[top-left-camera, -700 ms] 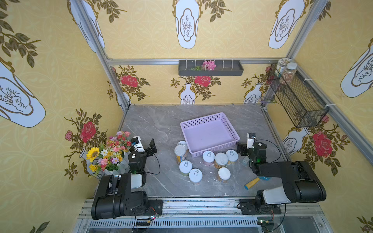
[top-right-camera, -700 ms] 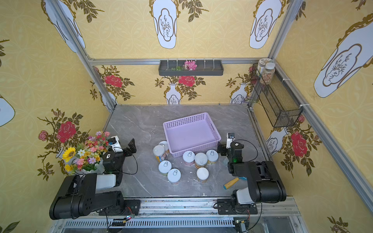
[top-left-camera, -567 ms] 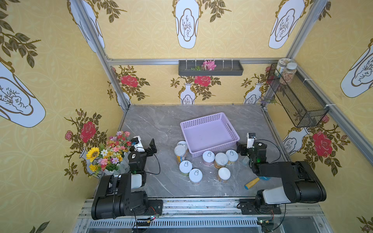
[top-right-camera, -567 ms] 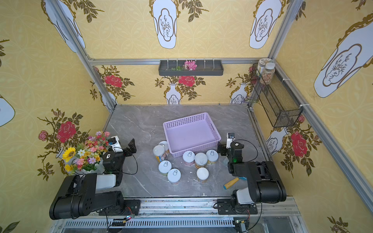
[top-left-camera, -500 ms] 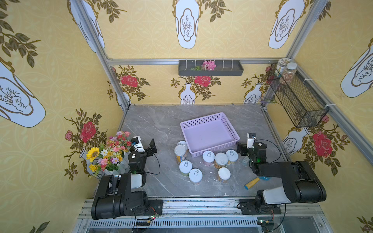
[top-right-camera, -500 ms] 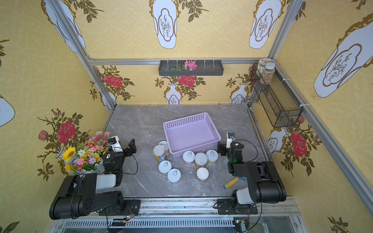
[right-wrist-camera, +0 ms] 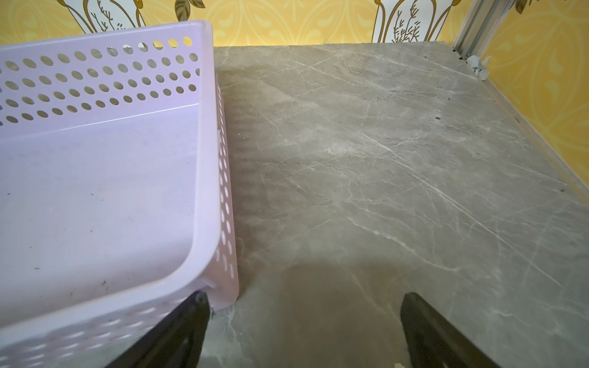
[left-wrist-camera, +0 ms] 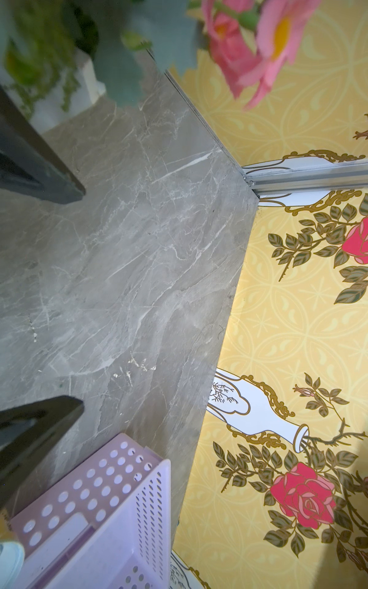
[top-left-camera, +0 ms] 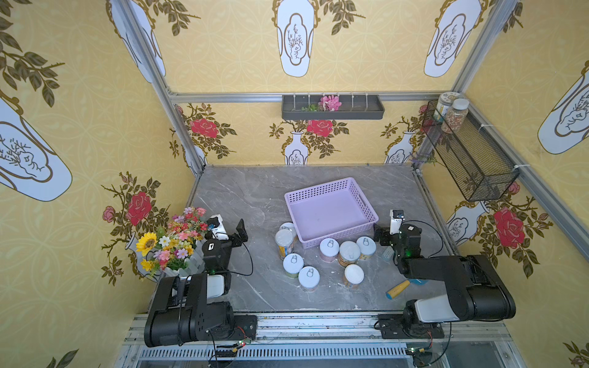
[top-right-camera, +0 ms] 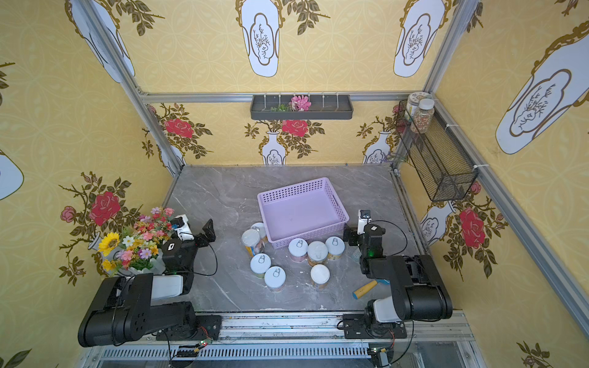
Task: Put the canned food in the basket
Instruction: Adjust the basket at the center of the board.
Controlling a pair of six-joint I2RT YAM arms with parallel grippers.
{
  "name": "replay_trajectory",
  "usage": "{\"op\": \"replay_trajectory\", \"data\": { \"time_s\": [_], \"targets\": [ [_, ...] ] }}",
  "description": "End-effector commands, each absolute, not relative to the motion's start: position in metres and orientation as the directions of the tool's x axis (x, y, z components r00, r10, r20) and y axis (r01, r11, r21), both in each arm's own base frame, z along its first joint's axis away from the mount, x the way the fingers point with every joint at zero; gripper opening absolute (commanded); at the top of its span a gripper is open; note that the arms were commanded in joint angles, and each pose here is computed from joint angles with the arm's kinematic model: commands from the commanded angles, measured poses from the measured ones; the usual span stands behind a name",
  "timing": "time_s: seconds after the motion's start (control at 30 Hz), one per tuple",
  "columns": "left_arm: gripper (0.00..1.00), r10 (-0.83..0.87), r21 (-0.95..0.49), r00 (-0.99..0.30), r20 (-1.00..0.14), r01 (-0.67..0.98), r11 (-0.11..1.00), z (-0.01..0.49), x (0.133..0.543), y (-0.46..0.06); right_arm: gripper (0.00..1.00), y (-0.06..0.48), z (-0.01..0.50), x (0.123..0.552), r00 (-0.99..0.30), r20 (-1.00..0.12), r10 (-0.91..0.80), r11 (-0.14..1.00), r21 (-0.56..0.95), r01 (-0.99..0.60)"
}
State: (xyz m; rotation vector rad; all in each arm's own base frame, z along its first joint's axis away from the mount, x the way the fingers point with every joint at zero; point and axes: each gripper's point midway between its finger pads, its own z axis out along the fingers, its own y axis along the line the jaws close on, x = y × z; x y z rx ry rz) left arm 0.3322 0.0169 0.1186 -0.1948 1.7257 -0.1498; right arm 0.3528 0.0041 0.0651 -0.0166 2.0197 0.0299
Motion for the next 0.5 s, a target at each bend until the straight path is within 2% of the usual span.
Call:
{"op": "replay_trajectory", "data": {
  "time_s": [0.0,0.23,0.47],
  "targets": [
    [1.00,-0.215,-0.210,-0.105,-0.971,-0.055,0.976,0.134,0.330,0.020,0.97,0.005,0.089,0.359,-0.375,-0.927,0.005,0.999,0.018,-0.032],
    [1.00,-0.240,-0.236,-0.042,-0.970,-0.072,0.969,0.180,0.317,0.024,0.97,0.010,0.128,0.353,-0.378,-0.926,0.005,0.998,0.029,-0.056],
    [1.00,-0.414,-0.391,-0.091,-0.906,-0.197,0.899,0.203,0.317,0.038,0.97,0.005,0.165,0.349,-0.433,-0.894,0.115,0.993,0.117,0.022]
  ]
}}
